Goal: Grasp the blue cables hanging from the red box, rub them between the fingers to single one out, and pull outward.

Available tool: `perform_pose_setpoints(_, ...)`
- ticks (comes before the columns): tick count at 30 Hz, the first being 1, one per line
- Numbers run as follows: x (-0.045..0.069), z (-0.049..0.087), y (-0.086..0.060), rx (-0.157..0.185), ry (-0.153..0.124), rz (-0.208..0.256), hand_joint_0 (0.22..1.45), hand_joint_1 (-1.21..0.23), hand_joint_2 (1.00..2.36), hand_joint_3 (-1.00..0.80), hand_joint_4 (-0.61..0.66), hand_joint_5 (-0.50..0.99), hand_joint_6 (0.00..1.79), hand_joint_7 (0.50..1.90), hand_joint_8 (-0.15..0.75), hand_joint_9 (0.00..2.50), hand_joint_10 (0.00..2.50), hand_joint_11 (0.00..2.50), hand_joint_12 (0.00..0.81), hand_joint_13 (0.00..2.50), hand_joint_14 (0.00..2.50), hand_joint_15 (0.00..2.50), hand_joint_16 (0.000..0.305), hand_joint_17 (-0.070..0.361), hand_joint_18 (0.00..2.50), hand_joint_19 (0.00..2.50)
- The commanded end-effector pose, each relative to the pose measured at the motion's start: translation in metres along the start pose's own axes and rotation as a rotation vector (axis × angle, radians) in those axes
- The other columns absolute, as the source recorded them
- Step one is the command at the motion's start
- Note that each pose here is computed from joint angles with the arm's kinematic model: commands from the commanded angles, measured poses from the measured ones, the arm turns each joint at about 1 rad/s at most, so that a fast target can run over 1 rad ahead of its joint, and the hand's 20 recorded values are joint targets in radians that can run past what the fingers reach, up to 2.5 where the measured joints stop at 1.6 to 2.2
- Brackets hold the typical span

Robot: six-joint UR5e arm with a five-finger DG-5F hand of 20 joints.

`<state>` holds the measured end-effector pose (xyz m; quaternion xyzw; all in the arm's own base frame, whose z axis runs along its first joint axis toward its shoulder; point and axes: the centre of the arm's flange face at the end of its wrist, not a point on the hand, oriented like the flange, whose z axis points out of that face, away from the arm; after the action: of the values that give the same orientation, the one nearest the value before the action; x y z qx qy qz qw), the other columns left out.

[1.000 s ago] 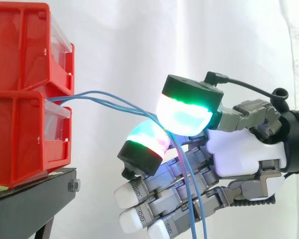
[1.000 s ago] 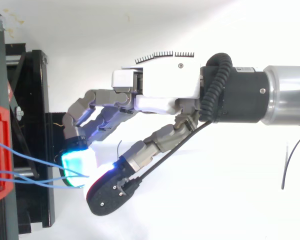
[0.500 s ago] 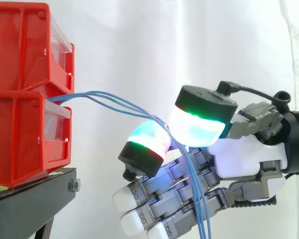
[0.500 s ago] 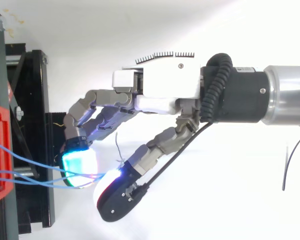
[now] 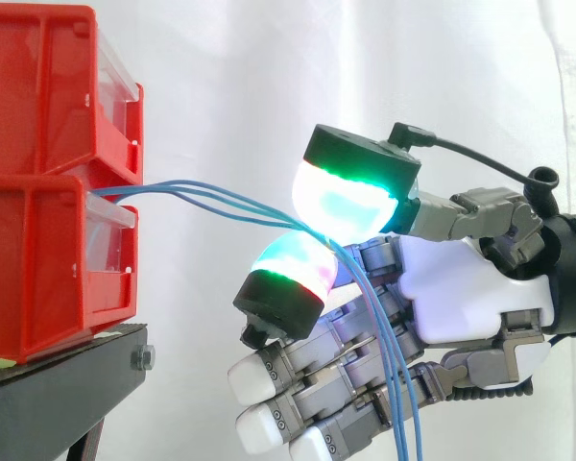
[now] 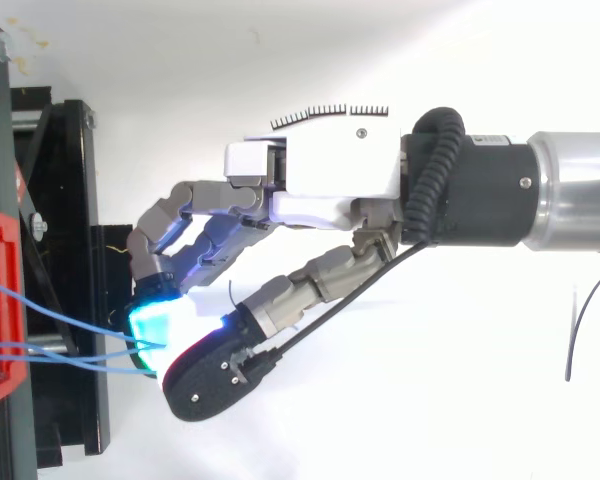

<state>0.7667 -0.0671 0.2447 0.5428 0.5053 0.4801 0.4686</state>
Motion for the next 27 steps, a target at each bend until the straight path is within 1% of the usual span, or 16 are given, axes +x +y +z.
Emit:
perform_pose_setpoints(1,-0.0004,0.0,-0.0003,0.0,0.0,-0.001,0.64,-0.8,1.02,-0.21,0.03,-0.15,0.91,1.15,0.326,0.75,0.01,0.26,0.366,0.63,0.01,0.22,0.04,0.091,0.63,0.23)
perform_pose_setpoints(4,-0.0004,0.0,-0.0003,0.0,0.0,-0.001,0.67,-0.84,1.02,-0.13,-0.05,-0.16,0.92,1.18,0.327,0.75,0.01,0.26,0.372,0.63,0.01,0.21,0.041,0.092,0.63,0.23)
perform_pose_setpoints(5,-0.0004,0.0,-0.0003,0.0,0.0,-0.001,0.68,-0.85,1.02,-0.11,-0.07,-0.16,0.93,1.17,0.323,0.74,0.01,0.27,0.373,0.63,0.01,0.22,0.041,0.092,0.64,0.23)
perform_pose_setpoints(6,-0.0003,-0.0002,0.0009,-0.001,0.0,0.001,0.69,-0.87,1.02,-0.11,-0.08,-0.17,0.93,1.18,0.322,0.73,0.01,0.26,0.375,0.63,0.01,0.21,0.041,0.092,0.64,0.22)
perform_pose_setpoints(7,-0.0003,-0.0002,0.0009,-0.001,0.0,0.001,0.71,-0.89,1.02,-0.1,-0.07,-0.18,0.93,1.22,0.322,0.72,0.01,0.26,0.375,0.62,0.01,0.21,0.041,0.092,0.63,0.22)
perform_pose_setpoints(8,-0.0003,-0.0002,0.0009,-0.001,0.0,-0.001,0.72,-0.9,1.02,-0.11,-0.07,-0.18,0.93,1.23,0.318,0.71,0.01,0.26,0.374,0.62,0.01,0.21,0.041,0.092,0.63,0.22)
perform_pose_setpoints(12,-0.0003,-0.0002,0.0009,-0.001,0.0,0.001,0.78,-0.91,1.02,-0.22,-0.08,-0.19,0.94,1.12,0.308,0.69,0.01,0.26,0.37,0.6,0.01,0.21,0.041,0.092,0.6,0.23)
perform_pose_setpoints(14,-0.0004,0.0,-0.0003,0.0,0.0,0.001,0.8,-0.9,1.01,-0.3,-0.08,-0.19,0.93,1.07,0.302,0.69,0.01,0.25,0.367,0.6,0.01,0.21,0.041,0.091,0.59,0.23)
perform_pose_setpoints(18,-0.0004,0.0,-0.0003,0.0,0.0,0.001,0.82,-0.91,1.01,-0.38,-0.1,-0.2,0.93,1.06,0.301,0.68,0.01,0.24,0.366,0.59,0.01,0.21,0.04,0.091,0.57,0.23)
perform_pose_setpoints(24,-0.0004,0.0,-0.0003,0.0,0.0,0.001,0.84,-0.92,1.01,-0.44,-0.13,-0.2,0.92,1.09,0.297,0.68,0.01,0.24,0.361,0.58,0.01,0.2,0.04,0.09,0.55,0.24)
perform_pose_setpoints(27,-0.0004,0.0,-0.0003,0.0,0.0,0.001,0.85,-0.92,1.0,-0.45,-0.12,-0.19,0.92,1.04,0.293,0.68,0.01,0.24,0.362,0.58,0.01,0.21,0.04,0.089,0.55,0.24)
